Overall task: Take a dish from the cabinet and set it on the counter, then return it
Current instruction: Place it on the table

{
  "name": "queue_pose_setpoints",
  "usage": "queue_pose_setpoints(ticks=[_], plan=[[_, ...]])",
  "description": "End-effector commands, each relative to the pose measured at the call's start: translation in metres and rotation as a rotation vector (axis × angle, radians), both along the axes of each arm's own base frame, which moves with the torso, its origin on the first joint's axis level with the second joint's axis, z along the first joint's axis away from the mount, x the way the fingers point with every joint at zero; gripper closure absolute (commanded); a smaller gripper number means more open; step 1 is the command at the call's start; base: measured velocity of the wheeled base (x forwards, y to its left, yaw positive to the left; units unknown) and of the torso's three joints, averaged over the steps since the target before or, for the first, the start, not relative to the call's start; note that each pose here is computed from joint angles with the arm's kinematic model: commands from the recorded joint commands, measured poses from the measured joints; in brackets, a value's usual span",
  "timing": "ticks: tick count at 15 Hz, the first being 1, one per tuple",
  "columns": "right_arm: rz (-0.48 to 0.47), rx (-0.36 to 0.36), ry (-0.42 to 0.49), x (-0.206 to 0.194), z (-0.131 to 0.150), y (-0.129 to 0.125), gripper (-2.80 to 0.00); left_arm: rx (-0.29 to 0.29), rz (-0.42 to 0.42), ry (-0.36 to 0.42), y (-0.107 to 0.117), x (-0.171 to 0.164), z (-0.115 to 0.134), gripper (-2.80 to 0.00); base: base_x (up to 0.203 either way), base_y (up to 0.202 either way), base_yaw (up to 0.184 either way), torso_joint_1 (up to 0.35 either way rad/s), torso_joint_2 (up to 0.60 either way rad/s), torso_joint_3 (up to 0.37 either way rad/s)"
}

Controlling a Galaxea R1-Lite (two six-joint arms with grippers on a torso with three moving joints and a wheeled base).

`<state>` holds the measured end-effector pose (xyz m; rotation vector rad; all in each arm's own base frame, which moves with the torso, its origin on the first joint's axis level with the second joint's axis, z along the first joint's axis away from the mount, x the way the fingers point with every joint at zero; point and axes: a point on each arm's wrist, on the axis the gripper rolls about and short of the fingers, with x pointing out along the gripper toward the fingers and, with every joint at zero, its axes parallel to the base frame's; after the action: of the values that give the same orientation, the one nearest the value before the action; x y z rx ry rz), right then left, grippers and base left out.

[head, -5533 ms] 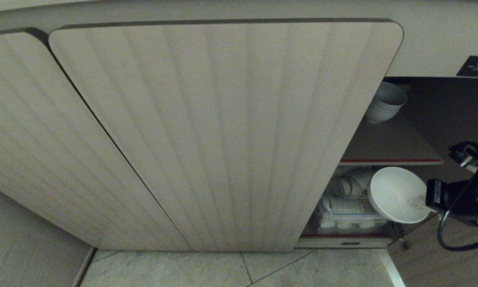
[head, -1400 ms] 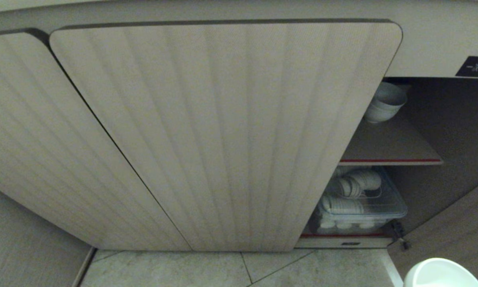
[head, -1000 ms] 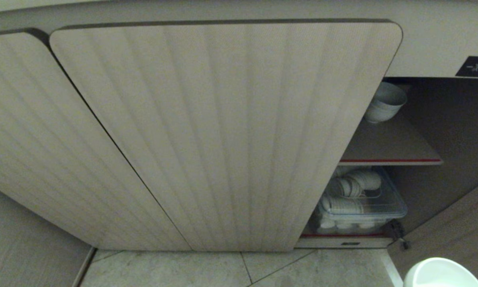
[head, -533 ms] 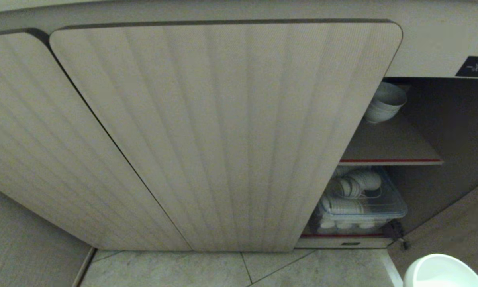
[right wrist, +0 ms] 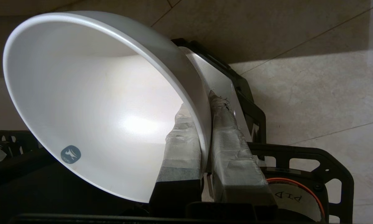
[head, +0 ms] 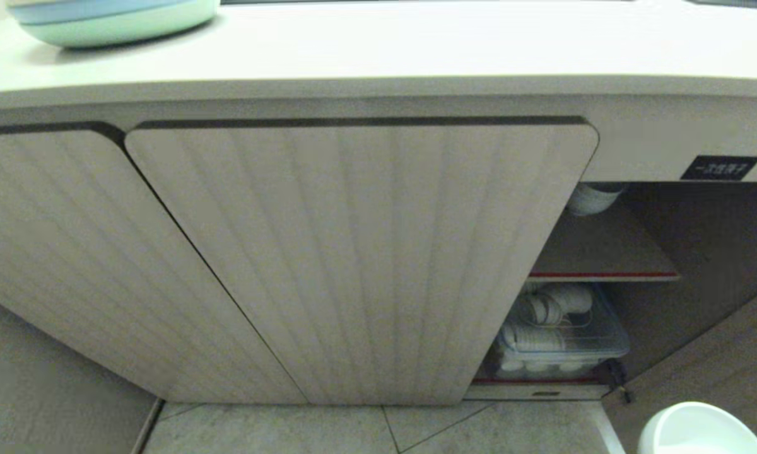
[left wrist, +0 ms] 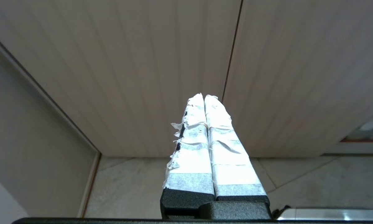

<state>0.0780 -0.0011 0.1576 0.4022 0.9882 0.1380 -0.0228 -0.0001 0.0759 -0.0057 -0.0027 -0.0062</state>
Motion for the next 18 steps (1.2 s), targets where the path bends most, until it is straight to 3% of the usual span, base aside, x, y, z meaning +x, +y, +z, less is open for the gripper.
queue_pose_setpoints(ticks=[1,18], plan=[[0.002,0.003,0.005,-0.0002,-0.0004,0.0002,0.0,0.0,0.0,0.0,0.0,0.0,-0.0001,0.0,0.0,0.0,0.0,0.178,-0.48,-0.29],[0.01,0.017,0.004,-0.006,-0.0004,0.0013,0.0,0.0,0.0,0.0,0.0,0.0,-0.0001,0.0,0.0,0.0,0.0,0.215,-0.5,-0.284]])
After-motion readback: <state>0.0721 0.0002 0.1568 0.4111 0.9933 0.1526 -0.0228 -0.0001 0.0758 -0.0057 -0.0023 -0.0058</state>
